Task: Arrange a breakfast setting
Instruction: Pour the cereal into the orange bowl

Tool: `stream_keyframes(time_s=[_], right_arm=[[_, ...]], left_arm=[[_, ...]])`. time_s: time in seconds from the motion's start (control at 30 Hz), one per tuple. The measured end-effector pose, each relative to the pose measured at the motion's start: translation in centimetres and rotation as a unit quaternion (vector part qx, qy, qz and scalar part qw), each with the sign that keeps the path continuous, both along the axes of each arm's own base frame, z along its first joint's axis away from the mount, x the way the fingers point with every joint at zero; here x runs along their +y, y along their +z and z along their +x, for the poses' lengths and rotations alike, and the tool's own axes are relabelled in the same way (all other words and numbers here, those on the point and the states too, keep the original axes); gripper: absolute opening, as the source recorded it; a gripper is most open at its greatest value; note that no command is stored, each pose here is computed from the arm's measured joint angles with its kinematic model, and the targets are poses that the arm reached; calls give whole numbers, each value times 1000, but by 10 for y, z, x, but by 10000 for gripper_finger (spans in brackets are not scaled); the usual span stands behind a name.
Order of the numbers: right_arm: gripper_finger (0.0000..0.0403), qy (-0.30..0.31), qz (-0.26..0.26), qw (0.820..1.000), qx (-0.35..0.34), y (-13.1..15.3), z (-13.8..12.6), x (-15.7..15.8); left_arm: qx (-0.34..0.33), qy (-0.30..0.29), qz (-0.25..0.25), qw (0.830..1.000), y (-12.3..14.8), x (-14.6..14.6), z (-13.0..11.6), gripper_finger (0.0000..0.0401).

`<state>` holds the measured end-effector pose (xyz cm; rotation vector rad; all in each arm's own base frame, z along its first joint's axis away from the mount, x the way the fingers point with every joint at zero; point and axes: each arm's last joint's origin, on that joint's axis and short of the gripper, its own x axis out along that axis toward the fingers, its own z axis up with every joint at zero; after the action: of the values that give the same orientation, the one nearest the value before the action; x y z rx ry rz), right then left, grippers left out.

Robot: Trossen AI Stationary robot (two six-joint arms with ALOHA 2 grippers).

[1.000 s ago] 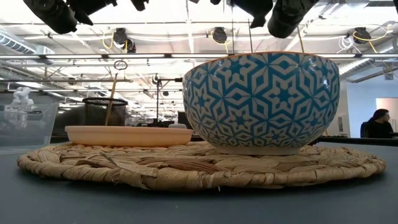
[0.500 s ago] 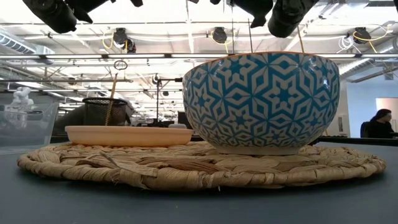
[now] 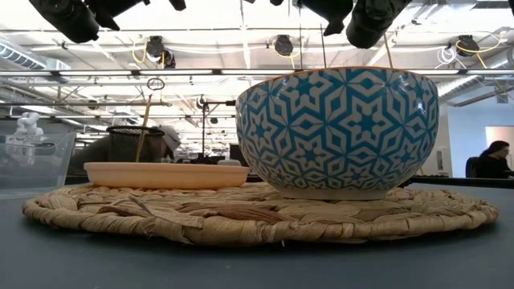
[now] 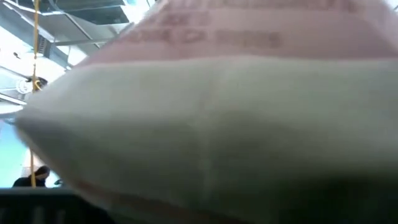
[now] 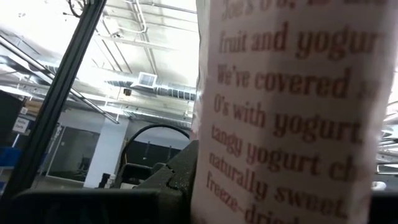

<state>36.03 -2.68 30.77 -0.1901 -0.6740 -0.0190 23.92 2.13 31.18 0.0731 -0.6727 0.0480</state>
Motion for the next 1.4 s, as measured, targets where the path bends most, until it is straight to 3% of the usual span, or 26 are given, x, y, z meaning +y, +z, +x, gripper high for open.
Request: stream_keyframes(time_s=[0.17, 0.4, 0.53, 0.73, 0.87, 1.0, 1.2, 1.4], right_arm=[[98, 1, 1, 1000, 0, 0, 0, 0], [107, 1, 8, 1000, 0, 0, 0, 0], [137, 4, 19, 1000, 1, 0, 0, -1], [215, 9, 24, 999, 23, 2, 0, -1], [264, 30, 57, 996, 69, 7, -3, 0], [291, 19, 50, 989, 139, 16, -11, 0], [296, -2, 25, 966, 256, 28, -35, 2], [294, -12, 6, 928, 372, 33, -69, 5]], left_arm=[[0, -2, 2, 1000, 0, 0, 0, 168], [-1, 3, -2, 1000, 0, 0, 0, 166], [-2, 9, -4, 1000, 0, 1, 0, 166], [-2, 9, -4, 1000, 0, 1, 0, 165], [-3, 8, -3, 1000, 0, 1, -1, 164], [-7, 7, -4, 1000, 2, 0, -2, 164], [-21, 1, -5, 1000, 8, 0, -8, 164], [-24, -15, -24, 999, 15, -1, -16, 164]])
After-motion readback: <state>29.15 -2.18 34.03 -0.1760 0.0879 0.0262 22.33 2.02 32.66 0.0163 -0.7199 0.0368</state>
